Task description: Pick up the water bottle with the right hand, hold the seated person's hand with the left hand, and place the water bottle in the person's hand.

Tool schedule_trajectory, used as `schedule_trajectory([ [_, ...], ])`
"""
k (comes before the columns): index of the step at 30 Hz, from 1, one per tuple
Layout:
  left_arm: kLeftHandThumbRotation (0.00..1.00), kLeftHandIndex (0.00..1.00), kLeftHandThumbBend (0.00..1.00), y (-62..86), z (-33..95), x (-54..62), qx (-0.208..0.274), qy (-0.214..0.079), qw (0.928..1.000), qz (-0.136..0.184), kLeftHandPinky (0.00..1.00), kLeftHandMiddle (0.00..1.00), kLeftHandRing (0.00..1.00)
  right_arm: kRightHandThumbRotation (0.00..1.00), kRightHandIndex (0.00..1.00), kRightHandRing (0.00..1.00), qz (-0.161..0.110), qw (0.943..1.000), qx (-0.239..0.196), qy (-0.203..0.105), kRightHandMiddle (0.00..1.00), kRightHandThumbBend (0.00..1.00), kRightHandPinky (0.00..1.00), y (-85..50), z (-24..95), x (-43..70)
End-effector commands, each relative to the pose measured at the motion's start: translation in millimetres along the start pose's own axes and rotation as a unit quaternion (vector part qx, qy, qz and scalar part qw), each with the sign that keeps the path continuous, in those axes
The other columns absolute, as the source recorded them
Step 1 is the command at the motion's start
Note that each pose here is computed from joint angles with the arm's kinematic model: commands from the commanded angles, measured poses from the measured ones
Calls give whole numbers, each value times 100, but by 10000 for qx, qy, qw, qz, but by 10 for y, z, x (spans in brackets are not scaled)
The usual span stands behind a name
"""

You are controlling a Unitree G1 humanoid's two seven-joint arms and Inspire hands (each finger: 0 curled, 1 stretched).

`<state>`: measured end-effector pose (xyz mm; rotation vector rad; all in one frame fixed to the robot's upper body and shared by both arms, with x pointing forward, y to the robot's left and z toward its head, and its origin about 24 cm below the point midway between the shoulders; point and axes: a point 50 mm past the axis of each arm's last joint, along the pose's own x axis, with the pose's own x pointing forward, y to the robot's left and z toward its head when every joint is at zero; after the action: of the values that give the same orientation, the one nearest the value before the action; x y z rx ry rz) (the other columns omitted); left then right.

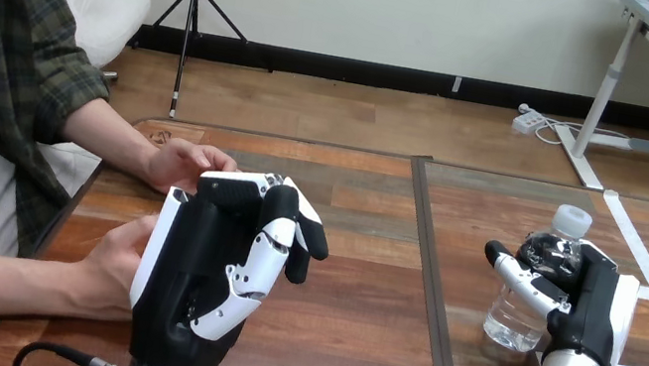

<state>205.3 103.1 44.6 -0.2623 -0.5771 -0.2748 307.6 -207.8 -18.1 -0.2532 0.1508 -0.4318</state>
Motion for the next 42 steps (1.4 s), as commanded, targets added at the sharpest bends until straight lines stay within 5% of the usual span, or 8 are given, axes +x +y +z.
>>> schedule_trajectory([
  [1, 0, 37, 2, -113, 35, 126, -195, -350, 9991, 123, 9, 32, 15, 0, 52, 47, -55, 9960, 208, -867, 50, 71, 44, 12, 392, 143],
  [17, 0, 36, 5, -91, 41, 134, -79, -379, 9992, 13, 8, 31, 15, 0, 52, 45, -21, 9901, 344, -1360, 50, 72, 40, 2, 505, 118],
  [42, 0, 36, 5, -104, 58, 149, 63, -441, 9989, -115, 10, 32, 16, 0, 50, 41, 259, 9655, 841, -2452, 48, 73, 34, -7, 712, -59],
])
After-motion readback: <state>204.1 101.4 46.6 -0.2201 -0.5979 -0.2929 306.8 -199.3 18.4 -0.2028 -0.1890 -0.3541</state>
